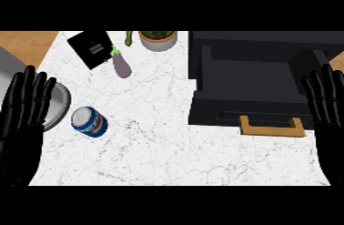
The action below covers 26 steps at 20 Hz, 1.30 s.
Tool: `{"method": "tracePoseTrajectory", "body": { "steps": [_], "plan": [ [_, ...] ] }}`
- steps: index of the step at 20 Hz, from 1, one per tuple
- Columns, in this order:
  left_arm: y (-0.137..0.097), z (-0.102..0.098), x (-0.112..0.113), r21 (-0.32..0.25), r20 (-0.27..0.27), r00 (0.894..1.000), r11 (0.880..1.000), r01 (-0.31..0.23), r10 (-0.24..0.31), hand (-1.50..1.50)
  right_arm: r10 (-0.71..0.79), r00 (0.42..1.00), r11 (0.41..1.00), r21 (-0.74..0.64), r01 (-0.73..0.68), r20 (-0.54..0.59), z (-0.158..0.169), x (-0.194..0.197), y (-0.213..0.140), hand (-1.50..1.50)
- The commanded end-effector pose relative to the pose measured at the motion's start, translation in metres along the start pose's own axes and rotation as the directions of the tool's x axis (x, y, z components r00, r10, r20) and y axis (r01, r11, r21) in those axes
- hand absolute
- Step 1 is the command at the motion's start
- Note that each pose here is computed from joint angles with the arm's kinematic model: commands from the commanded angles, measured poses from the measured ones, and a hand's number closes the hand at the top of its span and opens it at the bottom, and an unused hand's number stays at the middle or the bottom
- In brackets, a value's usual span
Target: Pick up the can, place it into the drawer and close the drawer
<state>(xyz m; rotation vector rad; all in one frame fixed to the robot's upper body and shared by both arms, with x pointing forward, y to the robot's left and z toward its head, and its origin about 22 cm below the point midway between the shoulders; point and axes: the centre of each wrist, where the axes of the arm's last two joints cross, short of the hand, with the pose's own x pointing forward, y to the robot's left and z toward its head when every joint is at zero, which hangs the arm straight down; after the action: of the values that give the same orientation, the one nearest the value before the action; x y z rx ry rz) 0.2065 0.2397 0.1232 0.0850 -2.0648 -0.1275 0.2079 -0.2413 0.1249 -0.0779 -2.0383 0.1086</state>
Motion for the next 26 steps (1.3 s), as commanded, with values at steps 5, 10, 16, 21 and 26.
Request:
{"method": "tracePoseTrajectory", "body": {
  "steps": [5,10,16,21,26],
  "plan": [
    [0.022,-0.014,-0.005,-0.202,0.085,0.982,0.968,-0.146,0.166,-1.50,0.016,0.996,1.000,-0.010,-0.015,0.093,-0.006,-0.001,-0.003,-1.50],
    [0.031,0.015,-0.014,-0.161,-0.317,0.948,0.985,-0.070,0.016,-1.50,-0.016,0.967,0.996,-0.091,-0.008,-0.254,0.016,-0.010,-0.006,-1.50],
    [0.045,0.003,0.003,-0.167,-0.311,0.950,0.983,-0.070,0.015,-1.50,0.001,0.966,0.995,-0.093,-0.026,-0.259,0.024,-0.003,-0.009,-1.50],
    [0.060,0.024,0.001,-0.138,-0.344,0.937,0.984,-0.110,0.056,-1.50,0.002,0.965,0.996,-0.089,-0.026,-0.261,0.046,-0.002,-0.021,-1.50],
    [0.043,0.013,0.016,-0.096,-0.362,0.931,0.991,-0.093,0.053,-1.50,-0.002,0.969,0.996,-0.084,-0.020,-0.246,0.049,-0.011,-0.039,-1.50]
  ]
}}
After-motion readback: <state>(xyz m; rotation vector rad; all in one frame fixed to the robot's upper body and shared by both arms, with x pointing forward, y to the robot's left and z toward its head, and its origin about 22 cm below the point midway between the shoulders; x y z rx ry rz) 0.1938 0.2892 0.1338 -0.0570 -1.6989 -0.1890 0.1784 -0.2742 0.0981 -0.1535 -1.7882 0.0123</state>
